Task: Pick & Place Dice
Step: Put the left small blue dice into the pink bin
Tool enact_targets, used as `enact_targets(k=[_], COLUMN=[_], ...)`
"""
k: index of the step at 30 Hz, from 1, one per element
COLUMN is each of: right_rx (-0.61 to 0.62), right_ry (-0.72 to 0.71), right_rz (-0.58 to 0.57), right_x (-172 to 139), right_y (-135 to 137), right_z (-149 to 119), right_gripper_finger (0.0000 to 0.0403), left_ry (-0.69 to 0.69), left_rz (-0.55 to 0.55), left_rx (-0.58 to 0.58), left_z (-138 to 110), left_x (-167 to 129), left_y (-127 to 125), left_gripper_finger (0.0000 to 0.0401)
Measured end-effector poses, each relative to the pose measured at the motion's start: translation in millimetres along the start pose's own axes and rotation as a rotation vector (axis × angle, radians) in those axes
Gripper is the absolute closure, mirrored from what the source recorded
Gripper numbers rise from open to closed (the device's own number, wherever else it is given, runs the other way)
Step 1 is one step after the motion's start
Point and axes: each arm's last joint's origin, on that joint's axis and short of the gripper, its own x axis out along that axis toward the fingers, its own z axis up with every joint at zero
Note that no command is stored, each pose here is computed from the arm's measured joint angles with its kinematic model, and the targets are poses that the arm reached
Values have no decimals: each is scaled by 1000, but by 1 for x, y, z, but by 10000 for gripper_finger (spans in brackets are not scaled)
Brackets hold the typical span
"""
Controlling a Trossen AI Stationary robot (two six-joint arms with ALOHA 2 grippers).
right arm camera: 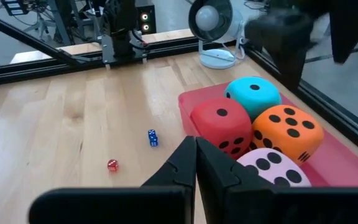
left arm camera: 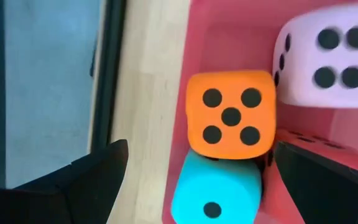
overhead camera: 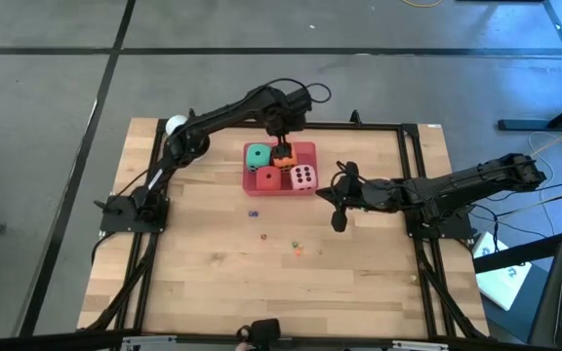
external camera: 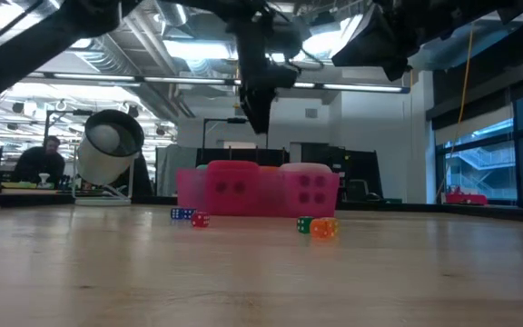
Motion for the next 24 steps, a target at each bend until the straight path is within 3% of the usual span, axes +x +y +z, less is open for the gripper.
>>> enact_targets(k=[8,12,19,24], right_rx=[-37,-74,-87,-87], right_ry=[-39,-76,-155,-178], right_rz=[8,13,18,-1], right_x=[0,0,-1,1], right_y=[1,2,2,-3], right_z=[4,8,16,19], right_gripper_finger=[392,392,392,392], left_ry=[-140,-209,-328,-438], left_rz=[-67,-131,-108,-105], left_rx=[-153,-112,-58,17], left_z=[-8,-14,-24,-32], left_x=[-52,-80,-125,-140], left_y=[-5,-14,-36,-54], left_gripper_finger=[1,1,1,1])
